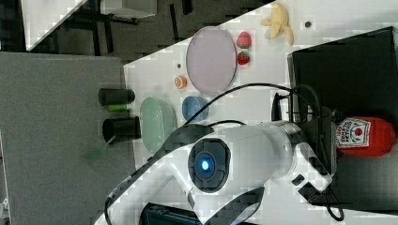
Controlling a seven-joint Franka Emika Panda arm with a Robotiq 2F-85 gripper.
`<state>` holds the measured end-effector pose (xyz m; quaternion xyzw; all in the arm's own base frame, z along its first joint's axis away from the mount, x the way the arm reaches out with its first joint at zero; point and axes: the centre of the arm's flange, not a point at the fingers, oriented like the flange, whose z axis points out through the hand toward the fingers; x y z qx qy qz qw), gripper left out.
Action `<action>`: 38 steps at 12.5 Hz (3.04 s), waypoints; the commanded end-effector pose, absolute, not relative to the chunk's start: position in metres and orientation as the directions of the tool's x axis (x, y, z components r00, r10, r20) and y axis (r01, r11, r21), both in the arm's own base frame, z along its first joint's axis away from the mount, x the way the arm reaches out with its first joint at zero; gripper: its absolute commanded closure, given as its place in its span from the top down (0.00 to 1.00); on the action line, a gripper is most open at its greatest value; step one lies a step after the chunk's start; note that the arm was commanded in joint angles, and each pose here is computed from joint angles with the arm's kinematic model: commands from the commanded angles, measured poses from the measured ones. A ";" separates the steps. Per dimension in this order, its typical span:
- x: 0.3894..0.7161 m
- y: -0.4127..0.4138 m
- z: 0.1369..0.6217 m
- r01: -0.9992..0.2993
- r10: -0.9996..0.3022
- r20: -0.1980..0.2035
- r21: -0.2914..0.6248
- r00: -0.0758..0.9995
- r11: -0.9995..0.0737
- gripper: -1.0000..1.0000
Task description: Pick Ketchup from oven and place it on table.
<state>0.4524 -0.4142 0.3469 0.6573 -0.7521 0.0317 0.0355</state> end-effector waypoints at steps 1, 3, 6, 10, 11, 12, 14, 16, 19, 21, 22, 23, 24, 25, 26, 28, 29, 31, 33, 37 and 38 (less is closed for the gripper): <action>0.466 -0.408 0.355 -0.996 -0.990 0.104 -0.026 -0.091 0.089 0.64; 0.477 -0.407 0.380 -0.996 -0.989 0.125 -0.065 -0.075 0.067 0.64; 0.509 -0.384 0.469 -0.984 -0.975 0.186 -0.105 0.122 -0.143 0.64; 0.535 -0.294 0.568 -0.944 -0.947 0.090 -0.095 0.307 -0.315 0.64; 0.539 -0.267 0.582 -0.929 -0.933 0.058 -0.090 0.355 -0.359 0.64; 0.542 -0.237 0.591 -0.909 -0.913 0.032 -0.088 0.406 -0.407 0.64; 0.551 -0.178 0.606 -0.858 -0.864 0.016 -0.104 0.504 -0.502 0.64; 0.564 -0.119 0.610 -0.798 -0.804 0.019 -0.111 0.594 -0.592 0.64; 0.575 -0.040 0.582 -0.730 -0.730 -0.015 -0.063 0.683 -0.681 0.64; 0.571 -0.006 0.538 -0.743 -0.741 -0.069 0.013 0.667 -0.670 0.64; 0.565 0.004 0.511 -0.763 -0.765 -0.093 0.058 0.638 -0.643 0.64; 0.559 0.012 0.484 -0.783 -0.788 -0.106 0.094 0.607 -0.615 0.64; 0.553 0.017 0.456 -0.797 -0.805 -0.113 0.113 0.582 -0.593 0.64; 0.548 0.017 0.429 -0.805 -0.813 -0.111 0.117 0.572 -0.582 0.64; 0.543 0.015 0.398 -0.809 -0.817 -0.106 0.114 0.567 -0.576 0.64; 0.531 0.008 0.335 -0.817 -0.825 -0.098 0.116 0.556 -0.564 0.64; 0.526 0.007 0.306 -0.819 -0.827 -0.094 0.120 0.554 -0.562 0.64; 0.523 0.005 0.258 -0.822 -0.830 -0.077 0.115 0.553 -0.558 0.64; 0.524 0.004 0.225 -0.823 -0.831 -0.064 0.113 0.553 -0.557 0.64; 0.521 -0.003 0.189 -0.828 -0.836 -0.052 0.120 0.546 -0.548 0.88; 0.524 -0.002 0.193 -0.829 -0.835 -0.043 0.106 0.548 -0.549 1.00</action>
